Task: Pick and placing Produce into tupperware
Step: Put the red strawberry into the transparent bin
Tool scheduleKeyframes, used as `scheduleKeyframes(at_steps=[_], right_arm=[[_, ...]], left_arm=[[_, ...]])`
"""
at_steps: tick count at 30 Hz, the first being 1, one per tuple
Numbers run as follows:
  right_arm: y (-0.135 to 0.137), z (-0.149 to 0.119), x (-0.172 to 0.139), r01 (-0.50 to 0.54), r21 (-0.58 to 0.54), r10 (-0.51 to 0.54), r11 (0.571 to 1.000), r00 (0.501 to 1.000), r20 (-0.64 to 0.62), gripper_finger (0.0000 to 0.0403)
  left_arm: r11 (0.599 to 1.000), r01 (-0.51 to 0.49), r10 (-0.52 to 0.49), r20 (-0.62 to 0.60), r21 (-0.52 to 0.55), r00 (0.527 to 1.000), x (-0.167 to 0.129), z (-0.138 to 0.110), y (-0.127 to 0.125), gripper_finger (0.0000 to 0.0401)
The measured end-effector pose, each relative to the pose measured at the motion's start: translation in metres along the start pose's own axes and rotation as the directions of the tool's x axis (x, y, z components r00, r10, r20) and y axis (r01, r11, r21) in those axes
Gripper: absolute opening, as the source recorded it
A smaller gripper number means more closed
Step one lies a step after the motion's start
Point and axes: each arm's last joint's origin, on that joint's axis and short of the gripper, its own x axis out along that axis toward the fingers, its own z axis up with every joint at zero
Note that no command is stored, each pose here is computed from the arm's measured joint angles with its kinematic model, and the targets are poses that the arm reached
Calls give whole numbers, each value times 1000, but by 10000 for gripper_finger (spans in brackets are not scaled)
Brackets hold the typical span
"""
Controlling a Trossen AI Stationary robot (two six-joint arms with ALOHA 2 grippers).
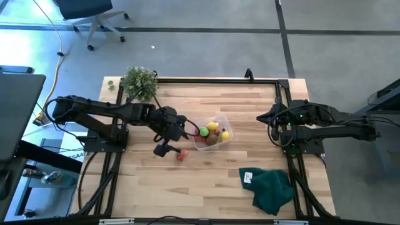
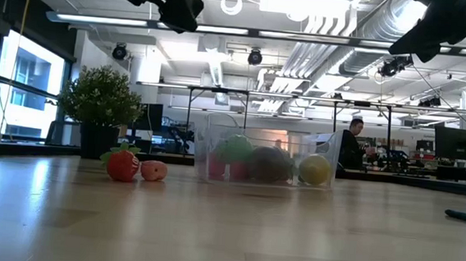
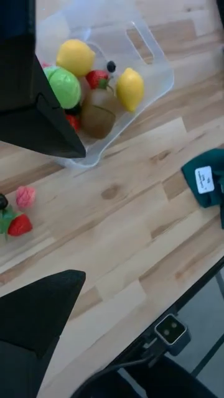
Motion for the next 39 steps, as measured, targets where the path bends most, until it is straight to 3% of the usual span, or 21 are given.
scheduleKeyframes(at_steps=[9, 18, 26, 32, 39], right_arm=[[0, 0, 0, 0, 1, 0, 1000, 1000, 1, 19], [0, 0, 0, 0, 0, 0, 1000, 1000, 0, 19], [0, 0, 0, 0, 0, 0, 1000, 1000, 0, 19], [0, 0, 0, 0, 0, 0, 1000, 1000, 0, 19], [0, 0, 0, 0, 0, 0, 1000, 1000, 0, 19]], left_arm=[[999, 6, -4, 61, -38, 998, 13, -16, -1, 301], [983, 10, -32, -122, -182, 992, 20, -43, -7, 301], [973, 2, -51, -207, -231, 977, 30, -51, -7, 301], [986, 30, -73, -257, -166, 964, 45, -54, -11, 301], [995, 86, -68, -286, 52, 956, 63, -50, -35, 301]])
